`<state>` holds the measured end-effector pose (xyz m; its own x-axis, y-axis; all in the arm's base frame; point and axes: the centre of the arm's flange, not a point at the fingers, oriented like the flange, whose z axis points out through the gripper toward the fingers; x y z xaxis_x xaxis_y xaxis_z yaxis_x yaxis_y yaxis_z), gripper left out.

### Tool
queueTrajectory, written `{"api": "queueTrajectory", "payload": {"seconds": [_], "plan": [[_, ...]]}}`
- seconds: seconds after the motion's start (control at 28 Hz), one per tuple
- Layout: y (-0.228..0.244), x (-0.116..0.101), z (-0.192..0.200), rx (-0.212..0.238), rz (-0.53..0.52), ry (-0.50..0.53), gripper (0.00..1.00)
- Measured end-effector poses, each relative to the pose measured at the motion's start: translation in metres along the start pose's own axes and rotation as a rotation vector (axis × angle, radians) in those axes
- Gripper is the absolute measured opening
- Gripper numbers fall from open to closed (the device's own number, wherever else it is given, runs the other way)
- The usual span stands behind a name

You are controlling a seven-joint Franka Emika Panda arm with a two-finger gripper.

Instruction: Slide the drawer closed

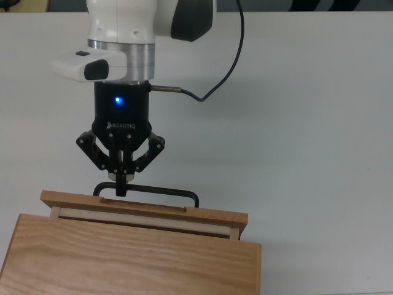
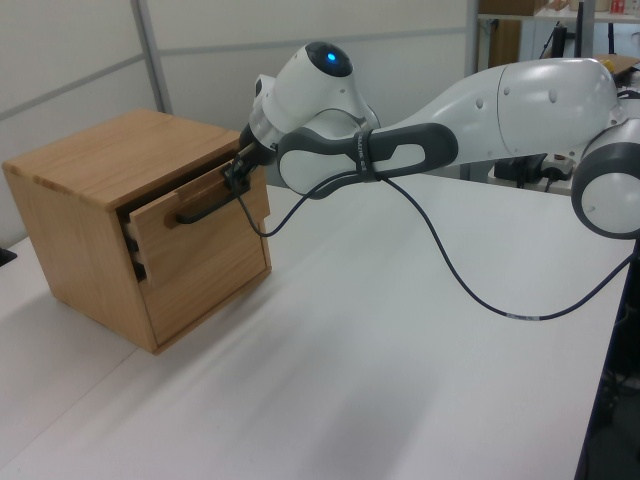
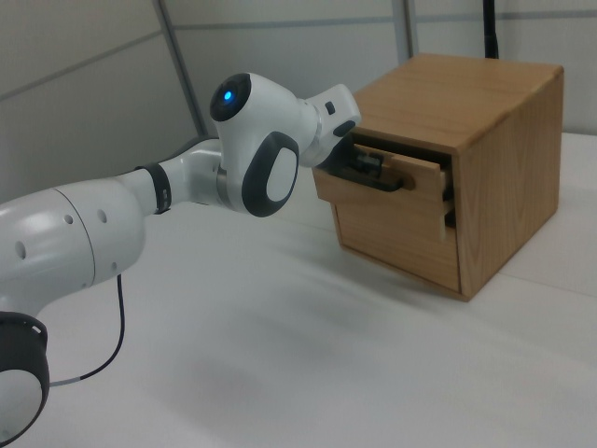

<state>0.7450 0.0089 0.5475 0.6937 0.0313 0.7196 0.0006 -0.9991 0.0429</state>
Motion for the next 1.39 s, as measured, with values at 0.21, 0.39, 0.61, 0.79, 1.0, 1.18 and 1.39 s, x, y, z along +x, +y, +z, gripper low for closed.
{"api": "queueTrajectory", "payload": {"seconds": [0.21, 0.39, 0.61, 0.79, 1.0, 1.18, 1.39], "plan": [[0.000, 0.001, 0.001, 0.001, 0.000, 0.034, 0.01], [-0.002, 0.000, 0.011, 0.008, -0.001, 0.166, 0.01], [-0.001, -0.008, 0.030, 0.011, -0.001, 0.269, 0.01], [-0.001, -0.011, 0.035, 0.012, -0.001, 0.302, 0.01], [-0.001, -0.011, 0.035, 0.012, 0.000, 0.303, 0.01], [0.000, -0.012, 0.036, 0.012, 0.001, 0.314, 0.01], [0.000, -0.012, 0.037, 0.013, 0.004, 0.323, 0.01]]}}
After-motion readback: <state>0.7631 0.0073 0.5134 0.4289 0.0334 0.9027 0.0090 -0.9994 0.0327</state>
